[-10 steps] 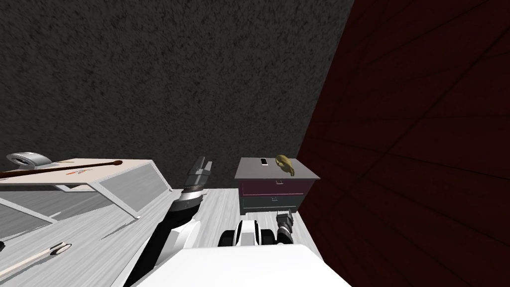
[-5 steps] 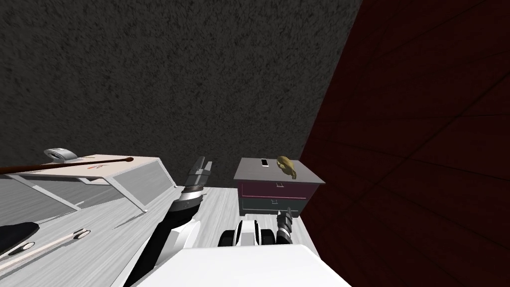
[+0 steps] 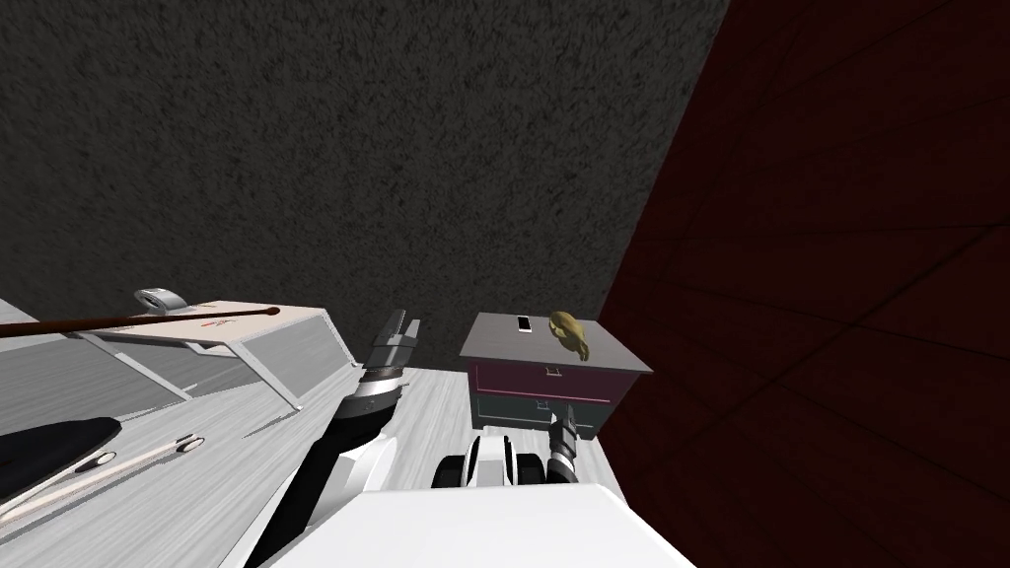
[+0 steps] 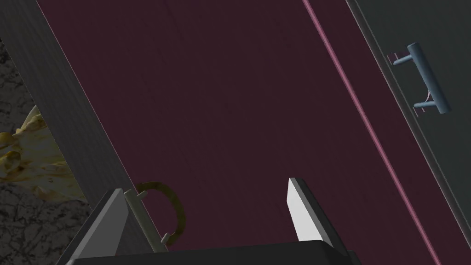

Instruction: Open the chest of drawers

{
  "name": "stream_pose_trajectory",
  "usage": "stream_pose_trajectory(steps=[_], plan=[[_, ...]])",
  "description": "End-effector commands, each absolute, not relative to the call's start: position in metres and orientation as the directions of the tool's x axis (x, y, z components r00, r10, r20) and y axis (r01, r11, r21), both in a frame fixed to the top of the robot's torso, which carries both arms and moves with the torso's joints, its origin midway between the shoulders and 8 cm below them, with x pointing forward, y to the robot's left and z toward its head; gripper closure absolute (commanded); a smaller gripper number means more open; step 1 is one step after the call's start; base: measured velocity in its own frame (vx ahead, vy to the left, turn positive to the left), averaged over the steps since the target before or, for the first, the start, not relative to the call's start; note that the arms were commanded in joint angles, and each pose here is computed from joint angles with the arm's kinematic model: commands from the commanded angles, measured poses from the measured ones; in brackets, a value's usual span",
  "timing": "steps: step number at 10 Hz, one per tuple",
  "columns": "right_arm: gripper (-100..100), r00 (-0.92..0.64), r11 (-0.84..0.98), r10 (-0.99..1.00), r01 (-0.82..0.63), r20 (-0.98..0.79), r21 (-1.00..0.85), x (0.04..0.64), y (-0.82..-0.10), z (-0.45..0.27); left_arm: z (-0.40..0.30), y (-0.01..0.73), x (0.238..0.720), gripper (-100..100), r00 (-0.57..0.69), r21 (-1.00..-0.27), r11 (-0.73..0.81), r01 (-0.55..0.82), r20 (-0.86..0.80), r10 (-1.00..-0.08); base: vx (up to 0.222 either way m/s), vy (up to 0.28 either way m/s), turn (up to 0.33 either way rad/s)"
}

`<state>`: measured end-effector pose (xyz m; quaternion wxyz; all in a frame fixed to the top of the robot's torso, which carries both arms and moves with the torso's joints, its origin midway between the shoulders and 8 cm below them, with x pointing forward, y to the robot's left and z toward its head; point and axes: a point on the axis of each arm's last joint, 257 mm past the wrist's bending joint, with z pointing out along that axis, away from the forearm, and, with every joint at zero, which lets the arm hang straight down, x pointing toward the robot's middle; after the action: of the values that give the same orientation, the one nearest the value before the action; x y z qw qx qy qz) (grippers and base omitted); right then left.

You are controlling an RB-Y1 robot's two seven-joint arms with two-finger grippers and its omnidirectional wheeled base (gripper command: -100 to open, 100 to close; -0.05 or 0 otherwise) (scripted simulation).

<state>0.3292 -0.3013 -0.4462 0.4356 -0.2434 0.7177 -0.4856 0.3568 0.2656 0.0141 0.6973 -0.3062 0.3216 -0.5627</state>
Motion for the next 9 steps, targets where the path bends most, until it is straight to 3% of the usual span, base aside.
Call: stream_pose_trajectory(steps=[1,9], plan=[[-100,-0.463,0.333,-0.823,0.075,-0.328,-0.94,0.332,-0.296,-0.438,0.014,0.266,0.357,0,0.16,-0.789,0.179,0.588,-0.104,-0.982,0.026,-0.067,0.067],[-100,-0.304,0.102,-0.942,0.134,-0.139,-0.986,0.345,-0.261,-0.405,0.014,0.266,0.357,0,0.16,-0.789,0.179,0.588,-0.104,-0.982,0.019,-0.087,0.09]])
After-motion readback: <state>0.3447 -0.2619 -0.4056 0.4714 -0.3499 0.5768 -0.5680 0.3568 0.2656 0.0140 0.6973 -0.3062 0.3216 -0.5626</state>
